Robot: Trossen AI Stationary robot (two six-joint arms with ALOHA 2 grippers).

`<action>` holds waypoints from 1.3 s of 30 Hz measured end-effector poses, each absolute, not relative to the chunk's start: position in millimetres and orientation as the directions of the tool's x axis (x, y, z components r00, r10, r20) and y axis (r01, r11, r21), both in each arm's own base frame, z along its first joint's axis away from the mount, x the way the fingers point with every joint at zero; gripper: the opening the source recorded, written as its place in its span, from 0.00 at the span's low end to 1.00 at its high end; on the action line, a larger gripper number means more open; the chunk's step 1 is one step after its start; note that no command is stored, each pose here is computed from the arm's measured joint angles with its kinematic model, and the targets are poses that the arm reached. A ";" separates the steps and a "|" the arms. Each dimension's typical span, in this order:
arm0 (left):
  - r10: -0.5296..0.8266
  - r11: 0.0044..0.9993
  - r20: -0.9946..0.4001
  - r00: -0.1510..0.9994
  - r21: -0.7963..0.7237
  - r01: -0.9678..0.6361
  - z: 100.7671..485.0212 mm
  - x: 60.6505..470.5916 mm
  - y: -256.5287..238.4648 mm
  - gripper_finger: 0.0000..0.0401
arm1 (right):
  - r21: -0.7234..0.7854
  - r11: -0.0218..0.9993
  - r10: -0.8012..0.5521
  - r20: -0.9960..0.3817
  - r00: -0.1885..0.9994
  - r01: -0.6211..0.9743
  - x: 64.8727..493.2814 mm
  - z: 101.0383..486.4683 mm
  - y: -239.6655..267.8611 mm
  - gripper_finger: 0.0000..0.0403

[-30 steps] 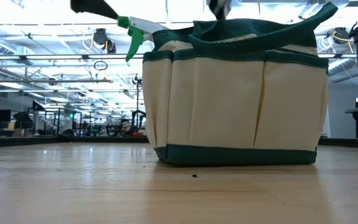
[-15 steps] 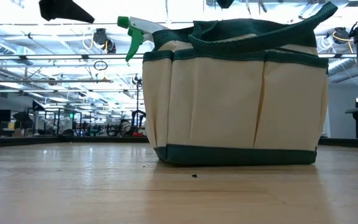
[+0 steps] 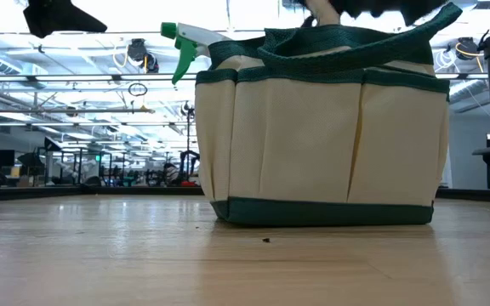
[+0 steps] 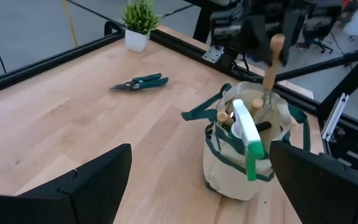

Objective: Pick & Place Garden tools in Gardening bag
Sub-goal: Put the brown hand rake into the gardening bag

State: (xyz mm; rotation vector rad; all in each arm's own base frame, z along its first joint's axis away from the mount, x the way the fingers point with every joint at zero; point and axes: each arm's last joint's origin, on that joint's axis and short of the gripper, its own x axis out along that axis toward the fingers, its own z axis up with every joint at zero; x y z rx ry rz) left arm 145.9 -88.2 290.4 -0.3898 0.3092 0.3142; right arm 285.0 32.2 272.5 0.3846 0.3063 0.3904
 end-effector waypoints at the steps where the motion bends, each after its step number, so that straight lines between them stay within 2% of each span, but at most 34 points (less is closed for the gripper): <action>1: 0.242 0.877 -0.348 0.906 -0.321 -0.358 290.0 145.3 -88.8 0.96 | 0.420 0.858 0.413 -0.223 0.883 -0.296 284.3 269.4 32.4 0.13; 14: 0.243 0.875 -0.341 0.908 -0.326 -0.357 289.6 145.0 -89.8 0.93 | 0.399 0.900 0.311 -0.298 0.902 -0.179 277.8 244.8 31.1 0.13; 35: 0.272 0.865 -0.322 0.907 -0.331 -0.376 290.8 145.5 -89.1 0.94 | 0.371 0.911 0.318 -0.351 0.881 -0.182 287.1 210.6 42.5 0.13; 39: 0.270 0.865 -0.322 0.907 -0.331 -0.376 290.8 145.5 -89.1 0.95 | 0.369 0.912 0.316 -0.357 0.879 -0.178 287.0 209.9 42.4 0.17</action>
